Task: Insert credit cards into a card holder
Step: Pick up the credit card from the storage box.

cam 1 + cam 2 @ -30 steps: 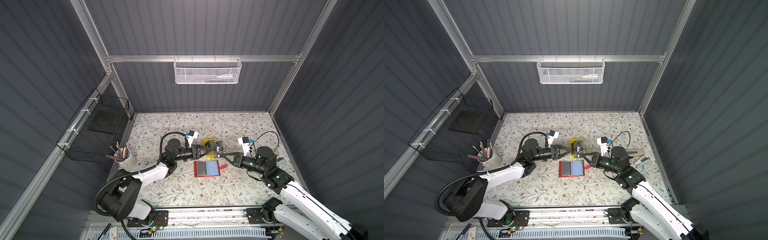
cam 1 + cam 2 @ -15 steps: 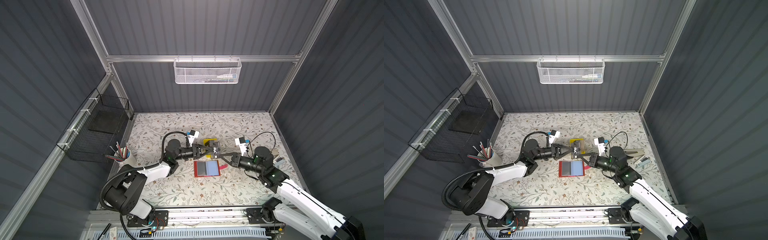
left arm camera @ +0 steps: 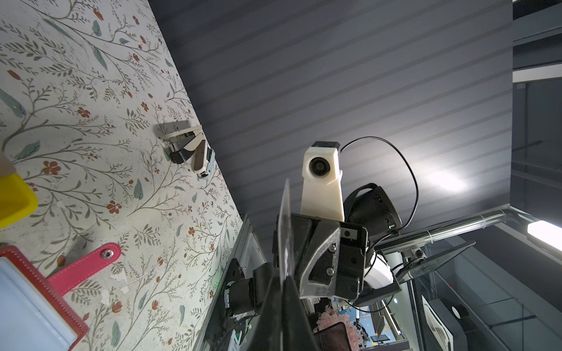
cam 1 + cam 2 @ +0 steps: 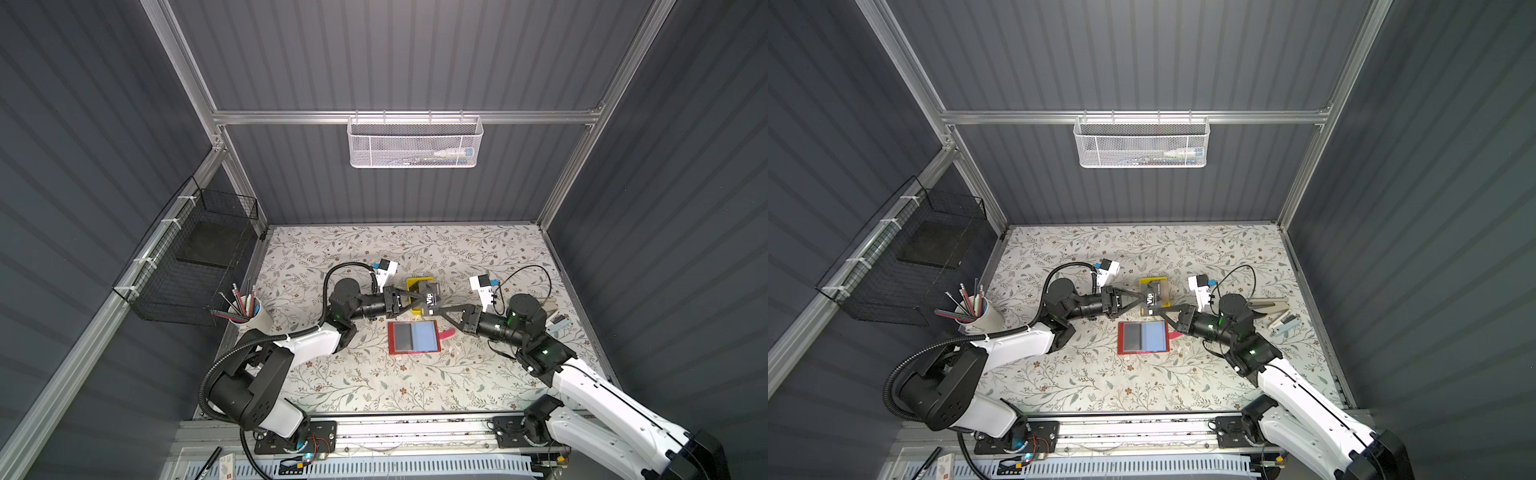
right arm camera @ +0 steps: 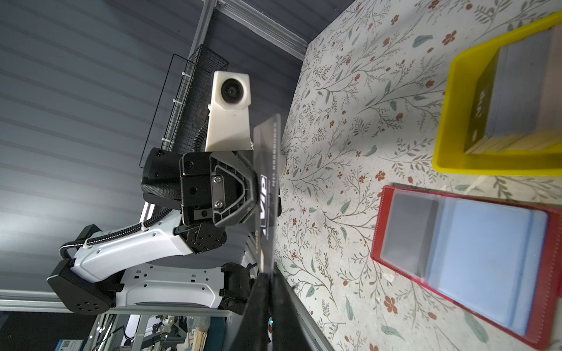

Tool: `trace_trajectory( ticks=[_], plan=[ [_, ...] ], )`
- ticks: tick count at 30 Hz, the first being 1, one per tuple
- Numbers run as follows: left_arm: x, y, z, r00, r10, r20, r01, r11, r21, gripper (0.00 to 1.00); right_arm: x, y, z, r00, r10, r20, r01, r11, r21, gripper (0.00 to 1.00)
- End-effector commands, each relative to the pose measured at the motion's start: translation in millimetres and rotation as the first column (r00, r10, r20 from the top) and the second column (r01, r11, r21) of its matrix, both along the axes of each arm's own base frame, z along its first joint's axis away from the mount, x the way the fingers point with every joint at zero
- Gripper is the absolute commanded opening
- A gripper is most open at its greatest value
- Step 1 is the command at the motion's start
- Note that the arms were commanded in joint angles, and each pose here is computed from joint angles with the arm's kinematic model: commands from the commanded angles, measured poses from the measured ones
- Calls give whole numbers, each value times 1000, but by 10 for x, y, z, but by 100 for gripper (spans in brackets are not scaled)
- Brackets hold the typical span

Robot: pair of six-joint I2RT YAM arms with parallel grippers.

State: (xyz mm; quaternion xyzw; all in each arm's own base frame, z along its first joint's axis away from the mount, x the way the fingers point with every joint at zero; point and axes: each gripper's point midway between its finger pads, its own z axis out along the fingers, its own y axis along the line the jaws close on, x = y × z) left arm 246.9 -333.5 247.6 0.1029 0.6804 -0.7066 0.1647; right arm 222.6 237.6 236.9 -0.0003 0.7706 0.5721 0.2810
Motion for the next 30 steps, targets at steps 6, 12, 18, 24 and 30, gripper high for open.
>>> trace_trajectory(
  ticks=[6,12,18,24,30],
  plan=[
    [8,13,-307,1000,15,10,-17,984,179,0,4,-40,-169,999,-39,-12,37,995,-96,23],
    [63,151,-603,999,48,-12,-41,942,334,0,-4,-162,-508,992,-122,-37,105,950,-294,26],
    [47,272,-859,996,68,-51,-41,909,414,0,-32,-198,-840,987,-148,-69,104,896,-432,28],
    [20,364,-1098,992,99,-78,-49,874,484,0,-2,-284,-1125,974,-197,-109,103,821,-561,29],
    [-2,452,-1301,989,130,-71,-72,843,533,0,20,-334,-1389,961,-230,-155,81,768,-635,29]
  ],
)
